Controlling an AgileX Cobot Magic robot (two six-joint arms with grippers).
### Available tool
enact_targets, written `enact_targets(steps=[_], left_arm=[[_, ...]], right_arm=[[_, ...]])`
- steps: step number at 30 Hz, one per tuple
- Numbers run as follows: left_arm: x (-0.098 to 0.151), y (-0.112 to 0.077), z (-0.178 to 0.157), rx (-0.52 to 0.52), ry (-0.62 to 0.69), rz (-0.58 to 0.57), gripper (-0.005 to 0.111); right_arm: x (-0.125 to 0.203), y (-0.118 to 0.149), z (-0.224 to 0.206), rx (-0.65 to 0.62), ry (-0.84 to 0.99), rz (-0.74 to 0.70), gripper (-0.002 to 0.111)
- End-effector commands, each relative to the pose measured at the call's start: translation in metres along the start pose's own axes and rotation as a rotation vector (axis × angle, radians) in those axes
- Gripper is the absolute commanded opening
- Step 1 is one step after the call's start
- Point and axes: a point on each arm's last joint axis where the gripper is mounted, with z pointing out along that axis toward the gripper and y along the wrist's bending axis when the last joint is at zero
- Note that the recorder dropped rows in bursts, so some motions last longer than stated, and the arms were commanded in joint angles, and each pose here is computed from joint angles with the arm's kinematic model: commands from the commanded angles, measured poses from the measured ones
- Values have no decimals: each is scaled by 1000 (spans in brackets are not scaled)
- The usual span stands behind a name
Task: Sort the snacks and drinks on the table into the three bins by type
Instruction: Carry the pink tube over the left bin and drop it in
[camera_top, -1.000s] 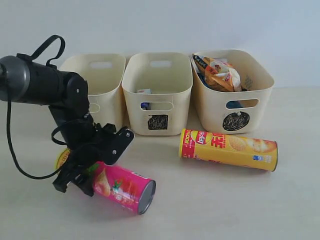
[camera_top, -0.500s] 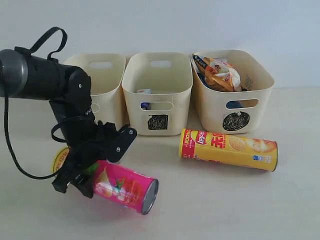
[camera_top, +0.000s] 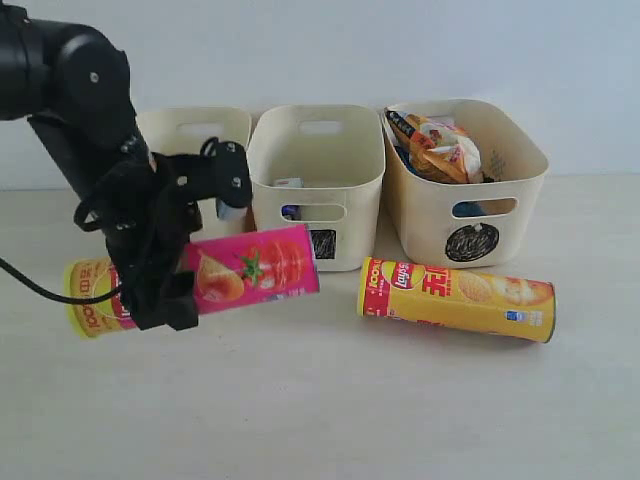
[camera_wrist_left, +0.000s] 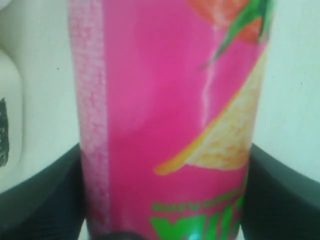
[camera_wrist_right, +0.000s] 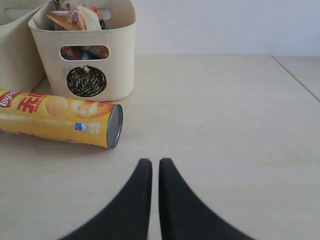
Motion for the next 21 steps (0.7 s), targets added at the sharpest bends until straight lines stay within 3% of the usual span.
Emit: enact_targets(steps=[1, 7, 14, 21], left_arm=[[2, 3, -29, -95, -43, -150, 4], [3, 32, -55, -231, -190, -487, 4], [7, 66, -83, -375, -391, -679, 4], [15, 102, -88, -443, -460, -792, 4]], right_arm=[[1, 0, 0, 5, -5, 4, 2], [0, 0, 0, 5, -10, 4, 2], [0, 0, 0, 5, -10, 4, 2], [0, 0, 0, 5, -10, 4, 2]])
